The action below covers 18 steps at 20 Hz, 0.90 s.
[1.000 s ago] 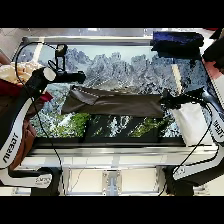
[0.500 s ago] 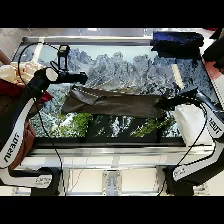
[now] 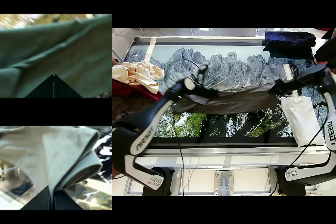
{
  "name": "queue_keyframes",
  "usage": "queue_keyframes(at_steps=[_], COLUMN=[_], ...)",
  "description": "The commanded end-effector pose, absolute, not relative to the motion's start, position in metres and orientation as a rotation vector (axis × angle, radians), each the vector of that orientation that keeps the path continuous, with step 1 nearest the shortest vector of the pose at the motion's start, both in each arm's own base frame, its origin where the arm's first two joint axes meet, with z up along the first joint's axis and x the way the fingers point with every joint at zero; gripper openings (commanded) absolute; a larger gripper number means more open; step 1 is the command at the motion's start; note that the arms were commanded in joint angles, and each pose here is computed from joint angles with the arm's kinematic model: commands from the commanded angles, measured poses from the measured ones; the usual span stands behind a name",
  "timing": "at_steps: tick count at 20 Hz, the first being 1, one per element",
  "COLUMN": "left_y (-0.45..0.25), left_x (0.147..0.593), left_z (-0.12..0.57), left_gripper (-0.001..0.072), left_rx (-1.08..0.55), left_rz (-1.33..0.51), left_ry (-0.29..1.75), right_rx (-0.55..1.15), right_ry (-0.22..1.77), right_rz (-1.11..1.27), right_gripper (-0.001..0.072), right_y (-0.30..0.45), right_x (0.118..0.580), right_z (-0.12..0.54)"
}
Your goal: Fold the shirts.
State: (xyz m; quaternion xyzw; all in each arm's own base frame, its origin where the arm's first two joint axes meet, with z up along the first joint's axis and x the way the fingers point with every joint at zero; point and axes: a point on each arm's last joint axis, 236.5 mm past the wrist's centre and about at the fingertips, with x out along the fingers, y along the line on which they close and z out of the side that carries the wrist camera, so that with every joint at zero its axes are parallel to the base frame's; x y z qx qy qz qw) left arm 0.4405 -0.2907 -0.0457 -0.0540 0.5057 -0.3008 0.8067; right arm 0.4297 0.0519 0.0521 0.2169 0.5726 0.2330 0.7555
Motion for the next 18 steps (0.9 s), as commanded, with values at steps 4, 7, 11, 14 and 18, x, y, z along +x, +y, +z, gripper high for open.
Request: queue_keyframes(at_steps=[4,7,11,14,18], left_y=[-0.41,-0.427,-0.362,-0.252,-0.113], left_x=[0.343,0.349,0.41,0.435,0.419], left_z=[-0.091,-0.058,0.049,0.127,0.22], left_gripper=[0.001,0.001,0.001,0.001,0.001], left_rx=[-0.1,-0.105,-0.103,-0.008,0.01], left_rz=[-0.858,-0.891,-0.816,-0.668,-0.422], left_ry=[1.212,1.119,0.888,0.772,0.634], right_rx=[0.359,0.317,0.292,0.284,0.297], right_ry=[1.189,1.155,1.116,1.041,0.899], right_rz=[0.6,0.638,0.688,0.735,0.803], right_gripper=[0.0015,0.0015,0.0015,0.0014,0.0014], right_y=[0.077,0.1,0.144,0.202,0.308], right_x=[0.407,0.409,0.416,0.432,0.455], right_z=[0.15,0.163,0.167,0.166,0.154])
